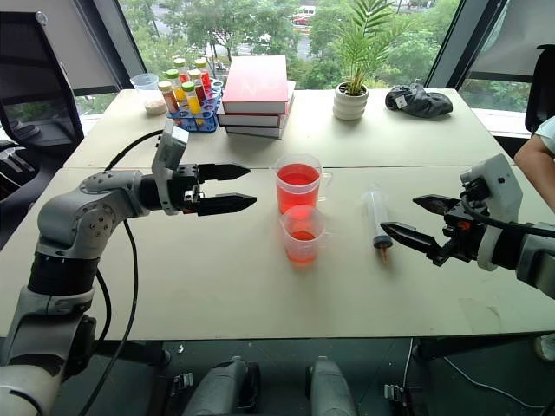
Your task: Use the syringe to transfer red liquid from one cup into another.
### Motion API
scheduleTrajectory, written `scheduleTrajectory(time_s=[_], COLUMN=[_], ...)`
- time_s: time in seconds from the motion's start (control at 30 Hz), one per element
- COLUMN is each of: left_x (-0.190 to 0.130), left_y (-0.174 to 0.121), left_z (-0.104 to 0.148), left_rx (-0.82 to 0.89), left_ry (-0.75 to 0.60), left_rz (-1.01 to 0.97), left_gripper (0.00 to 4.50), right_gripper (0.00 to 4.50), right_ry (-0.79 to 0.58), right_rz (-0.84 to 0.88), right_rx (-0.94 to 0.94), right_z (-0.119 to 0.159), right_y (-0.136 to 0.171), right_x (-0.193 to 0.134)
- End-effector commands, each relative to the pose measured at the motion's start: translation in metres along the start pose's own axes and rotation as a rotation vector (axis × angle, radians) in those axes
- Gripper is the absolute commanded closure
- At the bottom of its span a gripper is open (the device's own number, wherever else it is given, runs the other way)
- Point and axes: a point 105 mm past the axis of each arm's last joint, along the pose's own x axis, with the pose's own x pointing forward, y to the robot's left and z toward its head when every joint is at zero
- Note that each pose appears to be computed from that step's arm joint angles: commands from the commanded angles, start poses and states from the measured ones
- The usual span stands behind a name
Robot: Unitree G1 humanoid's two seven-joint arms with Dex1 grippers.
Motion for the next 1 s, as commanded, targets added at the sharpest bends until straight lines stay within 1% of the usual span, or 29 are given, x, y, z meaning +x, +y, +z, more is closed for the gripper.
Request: scheduleTrajectory(time_s=[0.03,0.2,0.33,0.47,0.53,0.6,0.63,0.8,1.0], left_x=[-0.001,-0.002,-0.003,-0.003,-0.001,0.001,0.002,0.007,0.008], left_y=[-0.004,-0.004,-0.003,-0.003,-0.002,-0.002,-0.001,-0.002,-0.003], left_z=[0.011,0.010,0.008,0.008,0.008,0.009,0.009,0.007,0.005], left_rx=[0.042,0.041,0.043,0.046,0.049,0.051,0.052,0.052,0.050], left_ry=[-0.024,-0.020,-0.013,-0.009,-0.009,-0.010,-0.012,-0.017,-0.032], left_rz=[-0.010,-0.005,0.000,-0.002,-0.008,-0.014,-0.017,-0.029,-0.022], left_gripper=[0.00,0.00,0.00,0.00,0.00,0.00,0.00,0.00,0.00], right_gripper=[0.08,0.08,0.08,0.08,0.08,0.08,0.08,0.08,0.08], right_ry=[-0.015,-0.008,-0.004,0.031,0.068,0.147,0.163,0.322,0.438], right_rz=[-0.003,-0.007,-0.055,-0.092,-0.096,-0.126,-0.134,-0.171,-0.191], right_rx=[-0.045,-0.043,-0.019,0.042,0.082,0.108,0.125,0.252,0.360], right_z=[0.007,0.006,0.008,0.011,0.014,0.011,0.011,-0.002,-0.012], right_y=[0.001,-0.001,-0.011,-0.023,-0.029,-0.038,-0.043,-0.062,-0.074], right_x=[-0.003,-0.002,0.004,0.013,0.022,0.032,0.037,0.064,0.098])
